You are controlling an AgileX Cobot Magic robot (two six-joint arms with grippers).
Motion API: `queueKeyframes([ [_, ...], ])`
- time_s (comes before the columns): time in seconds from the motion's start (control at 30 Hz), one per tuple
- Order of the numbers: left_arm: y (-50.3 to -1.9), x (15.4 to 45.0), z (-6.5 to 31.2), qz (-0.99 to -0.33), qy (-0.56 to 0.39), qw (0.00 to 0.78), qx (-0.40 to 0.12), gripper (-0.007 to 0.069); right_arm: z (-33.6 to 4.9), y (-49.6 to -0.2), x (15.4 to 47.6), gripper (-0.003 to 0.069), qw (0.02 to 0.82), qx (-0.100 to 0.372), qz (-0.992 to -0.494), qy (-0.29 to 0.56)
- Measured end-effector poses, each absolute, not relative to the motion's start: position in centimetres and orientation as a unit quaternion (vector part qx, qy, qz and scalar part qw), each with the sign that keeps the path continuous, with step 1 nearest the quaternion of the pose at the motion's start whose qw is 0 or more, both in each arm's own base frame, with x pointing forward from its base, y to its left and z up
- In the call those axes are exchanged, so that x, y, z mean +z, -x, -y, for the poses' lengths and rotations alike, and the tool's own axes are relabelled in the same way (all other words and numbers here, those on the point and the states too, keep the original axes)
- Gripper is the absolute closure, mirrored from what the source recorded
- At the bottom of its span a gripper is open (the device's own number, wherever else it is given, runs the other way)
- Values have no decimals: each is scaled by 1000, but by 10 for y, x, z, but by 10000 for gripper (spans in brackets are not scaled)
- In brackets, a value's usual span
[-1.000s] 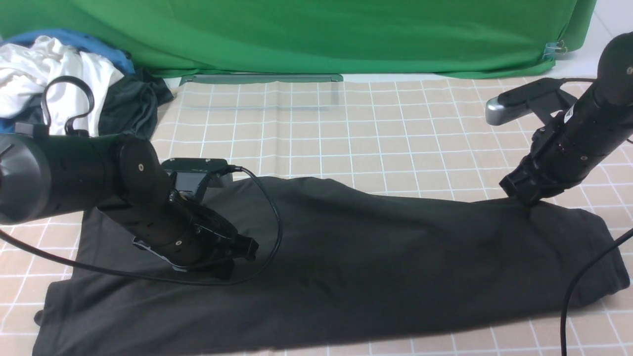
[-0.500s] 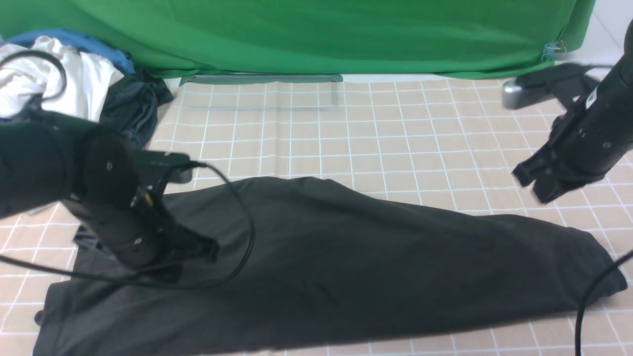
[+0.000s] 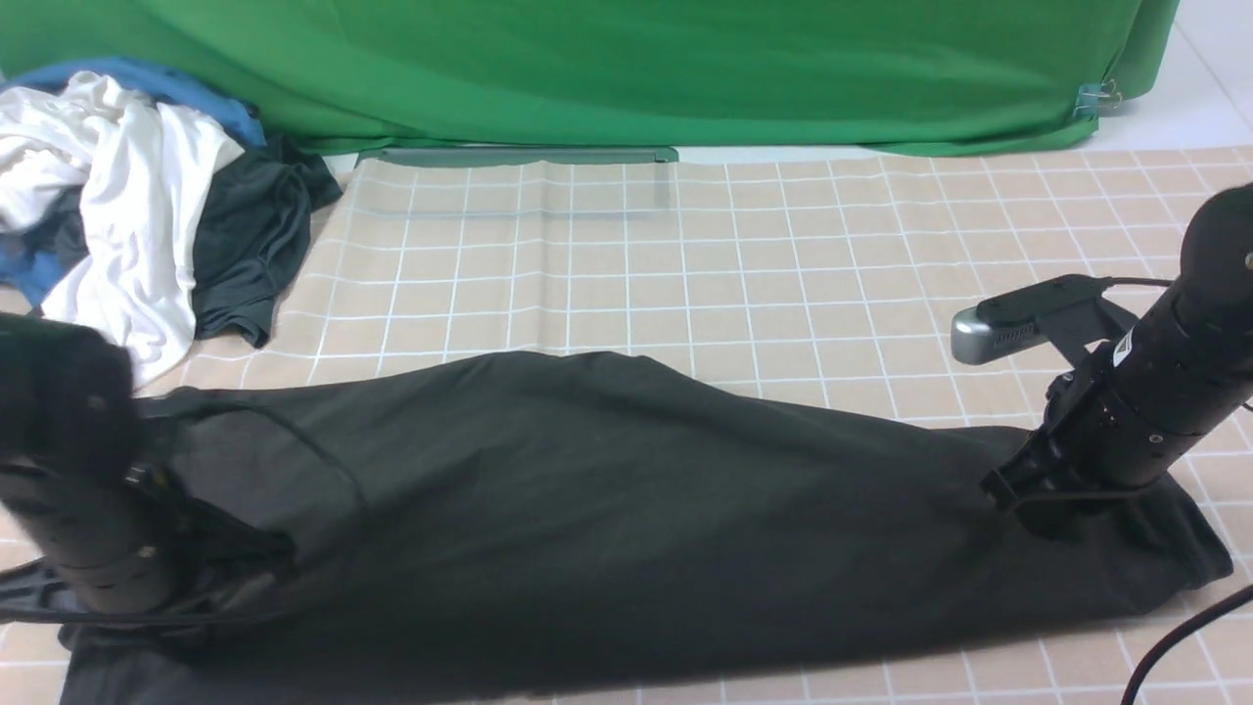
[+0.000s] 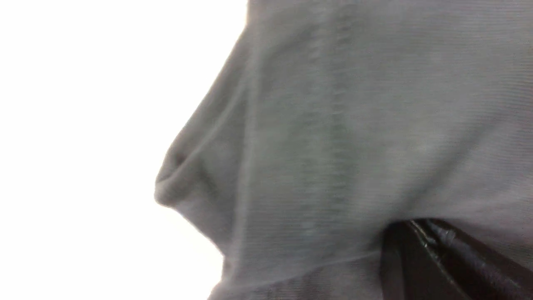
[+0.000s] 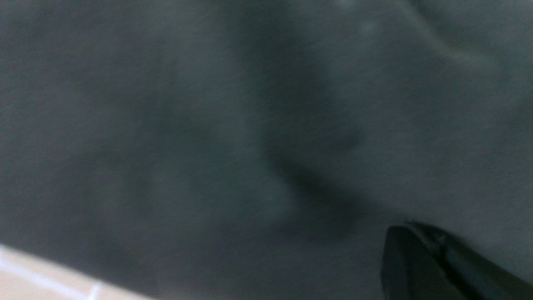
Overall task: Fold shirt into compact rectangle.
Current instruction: 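Pull the folded dark garment lengthwise by its ends to straighten it flat on the table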
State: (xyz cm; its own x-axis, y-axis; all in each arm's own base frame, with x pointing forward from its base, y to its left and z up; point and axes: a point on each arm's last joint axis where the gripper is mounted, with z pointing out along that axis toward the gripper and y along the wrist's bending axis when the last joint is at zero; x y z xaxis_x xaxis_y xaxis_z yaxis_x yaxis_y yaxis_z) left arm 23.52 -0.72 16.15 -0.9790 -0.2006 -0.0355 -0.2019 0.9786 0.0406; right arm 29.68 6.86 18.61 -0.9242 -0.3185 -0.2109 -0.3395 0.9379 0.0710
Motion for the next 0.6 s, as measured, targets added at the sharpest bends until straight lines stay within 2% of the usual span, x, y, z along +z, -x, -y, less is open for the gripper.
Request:
queueKeyframes([
  [0.13, -233, 162, -16, -989, 147, 8, 13, 606, -63, -301, 184, 599, 108, 21, -983, 147],
  [0.3, -232, 166, -23, -989, 145, 12, 7, 606, -57, -299, 182, 532, 89, -6, -988, 126],
  [0.43, -233, 186, -20, -991, 125, 52, -18, 606, -53, -300, 174, 509, 71, -18, -990, 123],
  [0.6, -220, 220, -12, -987, 106, 110, -56, 606, -25, -304, 170, 504, 64, -25, -995, 70],
])
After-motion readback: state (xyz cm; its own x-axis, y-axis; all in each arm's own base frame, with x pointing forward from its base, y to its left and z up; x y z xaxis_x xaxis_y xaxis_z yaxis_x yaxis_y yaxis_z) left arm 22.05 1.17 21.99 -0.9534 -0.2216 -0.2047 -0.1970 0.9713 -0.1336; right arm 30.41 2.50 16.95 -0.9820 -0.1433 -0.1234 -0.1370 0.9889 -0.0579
